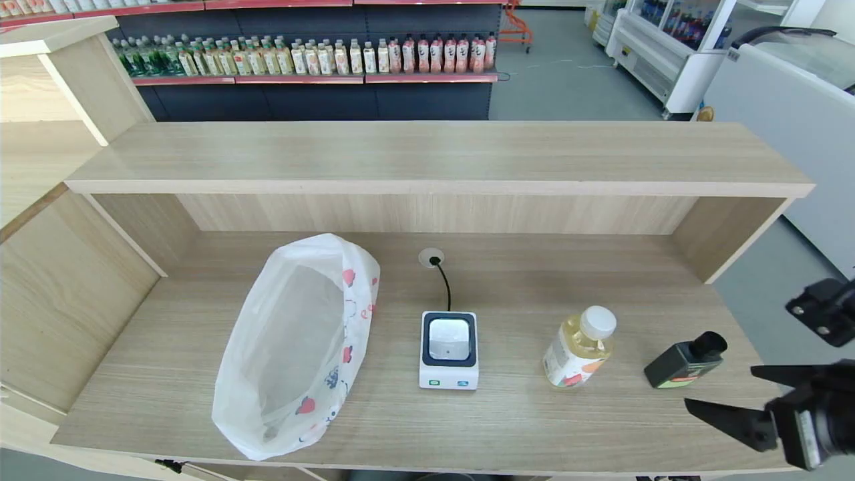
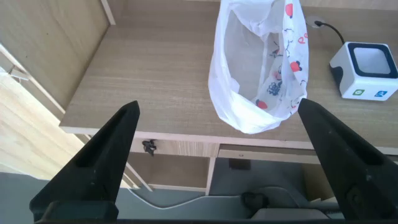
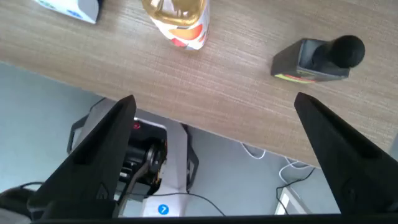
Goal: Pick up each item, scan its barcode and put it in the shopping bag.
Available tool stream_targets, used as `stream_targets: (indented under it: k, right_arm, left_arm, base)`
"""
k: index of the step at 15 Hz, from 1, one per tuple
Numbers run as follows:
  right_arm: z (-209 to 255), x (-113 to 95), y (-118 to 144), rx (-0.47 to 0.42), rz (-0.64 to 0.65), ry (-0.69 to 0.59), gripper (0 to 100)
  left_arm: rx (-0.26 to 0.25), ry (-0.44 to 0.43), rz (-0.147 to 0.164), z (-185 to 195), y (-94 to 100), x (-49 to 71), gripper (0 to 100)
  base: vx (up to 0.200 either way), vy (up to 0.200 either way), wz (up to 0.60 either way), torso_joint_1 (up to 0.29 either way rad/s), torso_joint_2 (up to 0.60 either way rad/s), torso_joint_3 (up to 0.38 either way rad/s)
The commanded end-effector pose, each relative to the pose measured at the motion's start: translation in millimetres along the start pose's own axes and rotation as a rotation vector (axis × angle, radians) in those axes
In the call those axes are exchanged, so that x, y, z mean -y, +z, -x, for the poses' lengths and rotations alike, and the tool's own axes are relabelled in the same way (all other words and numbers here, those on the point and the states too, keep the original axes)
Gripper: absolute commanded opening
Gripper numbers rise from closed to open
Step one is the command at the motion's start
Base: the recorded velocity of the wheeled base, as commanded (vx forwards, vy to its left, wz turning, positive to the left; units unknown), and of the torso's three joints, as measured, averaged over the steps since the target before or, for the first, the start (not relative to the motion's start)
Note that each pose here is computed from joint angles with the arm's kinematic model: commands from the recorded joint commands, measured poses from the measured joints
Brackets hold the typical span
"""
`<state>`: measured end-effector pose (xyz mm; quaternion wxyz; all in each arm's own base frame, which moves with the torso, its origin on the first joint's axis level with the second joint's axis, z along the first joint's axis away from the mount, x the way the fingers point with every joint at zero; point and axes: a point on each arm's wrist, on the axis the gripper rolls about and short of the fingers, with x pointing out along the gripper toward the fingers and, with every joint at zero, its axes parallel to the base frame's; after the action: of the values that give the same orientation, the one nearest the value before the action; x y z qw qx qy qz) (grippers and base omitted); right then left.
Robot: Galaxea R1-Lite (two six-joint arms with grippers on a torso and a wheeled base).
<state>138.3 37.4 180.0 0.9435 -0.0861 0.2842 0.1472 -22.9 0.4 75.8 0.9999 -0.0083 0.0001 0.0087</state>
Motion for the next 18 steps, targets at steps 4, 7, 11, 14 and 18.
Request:
stream_targets:
  k: [4,7,11,14,18]
  right_arm:
    - [-91,-38,-31,-0.13,0.06,-0.066,100]
    - [-109,-55,-35,-0.101,0.02,-0.105,100]
    - [-125,-63,-35,-0.038,-0.003,-0.17,100]
    - [-141,-67,-28,0.053,-0.01,-0.168,100]
    - [-158,-70,-29,0.109,0.024,-0.167,100]
  left_arm:
    - [0.0,0.001,0.0,0,0.0,0.0,100]
    - [0.0,0.001,0.0,0,0.0,0.0,100]
    - [0.0,0.001,0.0,0,0.0,0.0,100]
    - [0.0,0.001,0.0,0,0.0,0.0,100]
    - [0.0,0.001,0.0,0,0.0,0.0,100]
  base:
    - [0.0,0.0,0.0,0.0,0.0,0.0]
    - [0.0,0.0,0.0,0.0,0.0,0.0]
    - [0.0,0.0,0.0,0.0,0.0,0.0]
    - [0.0,0.0,0.0,0.0,0.0,0.0]
    - [0.0,0.0,0.0,0.0,0.0,0.0]
